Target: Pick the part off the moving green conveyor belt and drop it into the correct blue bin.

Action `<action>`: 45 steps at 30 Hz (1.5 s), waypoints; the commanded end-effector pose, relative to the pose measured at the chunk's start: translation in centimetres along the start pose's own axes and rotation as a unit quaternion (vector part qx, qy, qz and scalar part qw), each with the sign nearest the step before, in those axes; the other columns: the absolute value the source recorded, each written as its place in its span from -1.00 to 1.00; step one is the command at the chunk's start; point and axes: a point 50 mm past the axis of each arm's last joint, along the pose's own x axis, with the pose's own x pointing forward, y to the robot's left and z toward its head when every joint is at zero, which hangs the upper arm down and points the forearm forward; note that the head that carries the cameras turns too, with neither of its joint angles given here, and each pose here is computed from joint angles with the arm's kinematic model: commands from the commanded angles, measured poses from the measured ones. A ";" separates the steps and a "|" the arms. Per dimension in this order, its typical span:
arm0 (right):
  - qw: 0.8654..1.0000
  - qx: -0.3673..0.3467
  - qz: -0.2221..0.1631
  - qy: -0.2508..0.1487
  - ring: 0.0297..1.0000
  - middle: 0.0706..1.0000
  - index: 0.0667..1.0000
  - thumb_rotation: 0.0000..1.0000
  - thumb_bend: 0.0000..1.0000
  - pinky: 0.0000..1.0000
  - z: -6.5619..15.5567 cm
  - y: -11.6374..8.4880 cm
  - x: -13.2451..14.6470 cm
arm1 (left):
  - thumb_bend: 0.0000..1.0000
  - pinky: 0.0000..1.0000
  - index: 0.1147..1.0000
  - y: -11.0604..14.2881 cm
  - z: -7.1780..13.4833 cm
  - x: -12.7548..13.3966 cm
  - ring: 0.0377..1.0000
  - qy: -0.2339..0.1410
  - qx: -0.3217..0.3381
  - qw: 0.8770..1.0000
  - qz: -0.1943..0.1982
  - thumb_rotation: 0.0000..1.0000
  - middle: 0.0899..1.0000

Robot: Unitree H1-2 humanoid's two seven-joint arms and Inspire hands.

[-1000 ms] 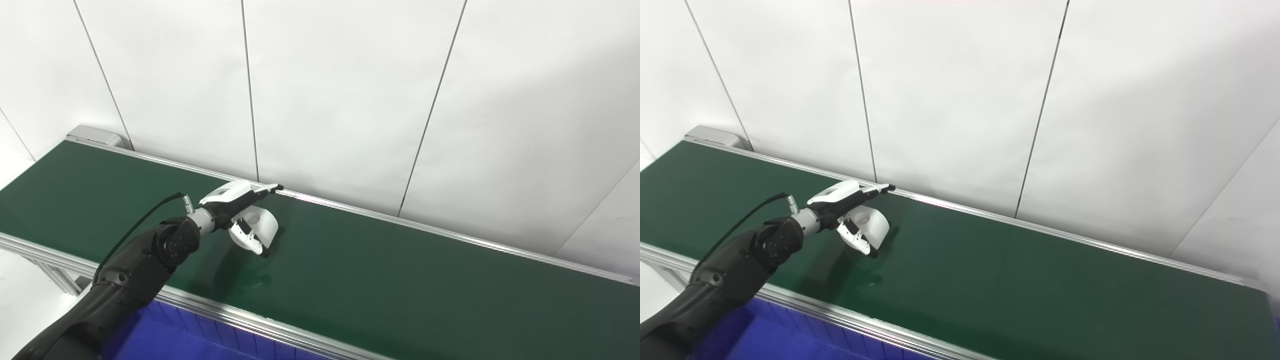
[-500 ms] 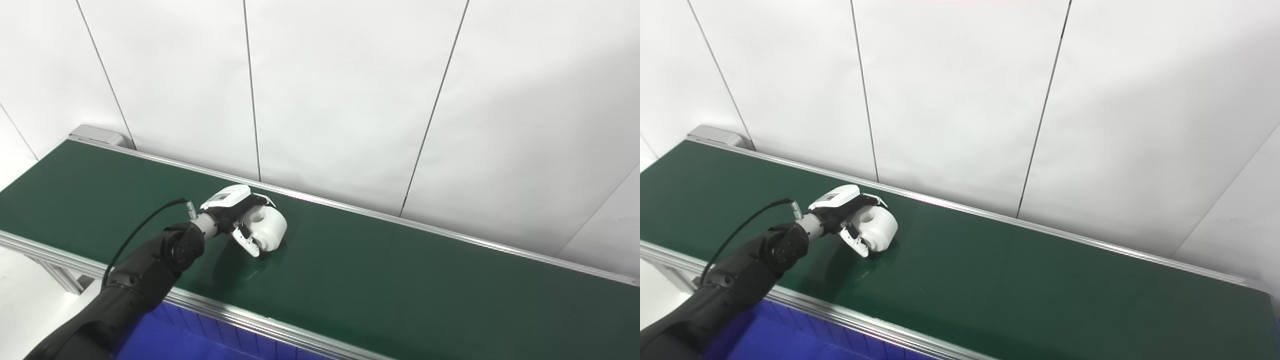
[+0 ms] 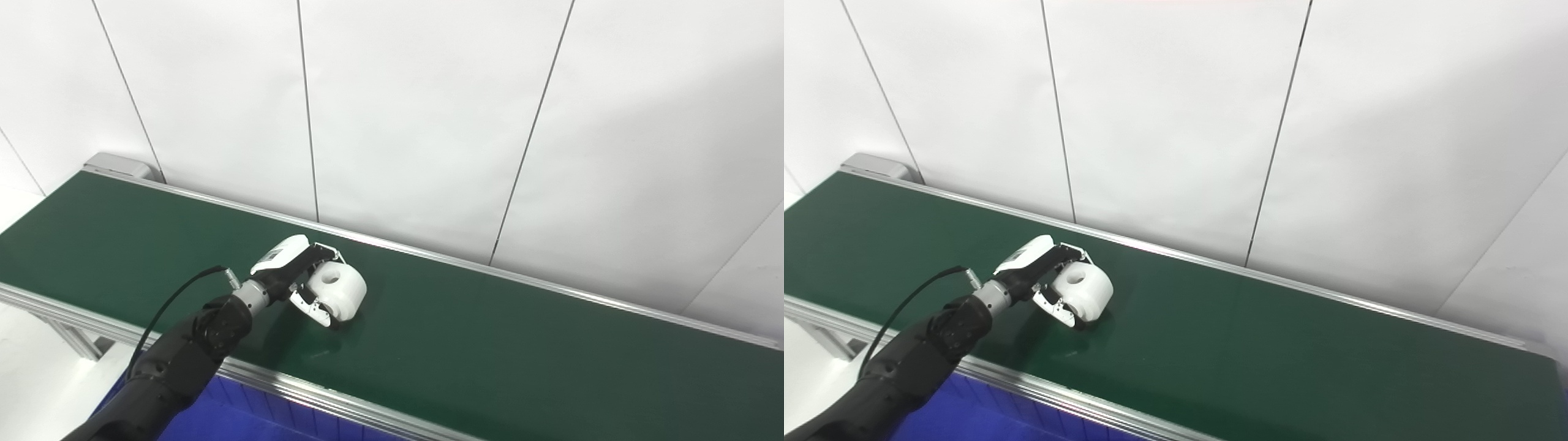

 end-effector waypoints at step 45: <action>0.999 0.000 -0.019 -0.049 0.63 0.68 0.83 -0.34 0.64 0.51 6.9 -0.5 -1.4 | -0.01 -0.22 -0.02 -7.0 0.5 -25.1 -0.25 0.050 -0.091 0.994 0.047 -1.00 -0.12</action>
